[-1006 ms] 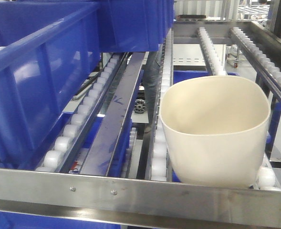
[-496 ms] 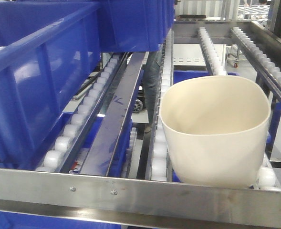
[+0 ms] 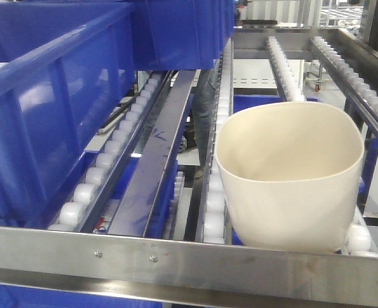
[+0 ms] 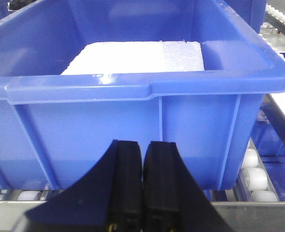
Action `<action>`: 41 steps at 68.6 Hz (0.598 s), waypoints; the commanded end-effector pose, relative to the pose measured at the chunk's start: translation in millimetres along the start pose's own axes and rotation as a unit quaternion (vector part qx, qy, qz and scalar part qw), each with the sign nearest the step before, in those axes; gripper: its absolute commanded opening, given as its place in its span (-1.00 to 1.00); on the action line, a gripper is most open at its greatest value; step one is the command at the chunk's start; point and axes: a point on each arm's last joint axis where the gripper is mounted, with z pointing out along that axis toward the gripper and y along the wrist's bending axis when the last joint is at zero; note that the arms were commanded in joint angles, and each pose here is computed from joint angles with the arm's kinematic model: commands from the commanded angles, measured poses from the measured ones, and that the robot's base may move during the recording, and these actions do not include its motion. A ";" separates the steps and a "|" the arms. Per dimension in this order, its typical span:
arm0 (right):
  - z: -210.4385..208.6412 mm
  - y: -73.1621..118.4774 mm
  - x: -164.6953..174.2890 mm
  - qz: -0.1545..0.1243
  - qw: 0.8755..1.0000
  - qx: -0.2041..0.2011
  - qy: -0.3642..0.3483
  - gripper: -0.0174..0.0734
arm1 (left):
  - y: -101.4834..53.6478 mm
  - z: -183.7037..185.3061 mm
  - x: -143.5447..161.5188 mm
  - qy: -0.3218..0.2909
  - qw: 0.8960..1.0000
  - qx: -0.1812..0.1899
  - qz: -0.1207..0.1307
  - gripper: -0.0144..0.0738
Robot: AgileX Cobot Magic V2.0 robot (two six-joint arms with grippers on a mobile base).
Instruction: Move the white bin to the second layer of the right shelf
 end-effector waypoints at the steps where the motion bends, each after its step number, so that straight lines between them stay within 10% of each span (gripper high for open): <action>1: 0.0 3.4 -14.4 -0.002 0.999 -0.014 -0.046 -0.57 | -0.3 1.0 3.6 -0.032 0.999 0.000 -0.003 -0.48; 19: -7.0 3.5 17.1 -0.068 0.991 -0.049 -0.106 -0.57 | -0.3 1.0 3.6 -0.032 0.999 0.000 -0.003 -0.48; 41: -12.0 1.2 51.1 -0.069 0.993 -0.081 -0.044 -0.57 | -0.3 1.0 3.6 -0.032 0.999 0.000 -0.003 -0.48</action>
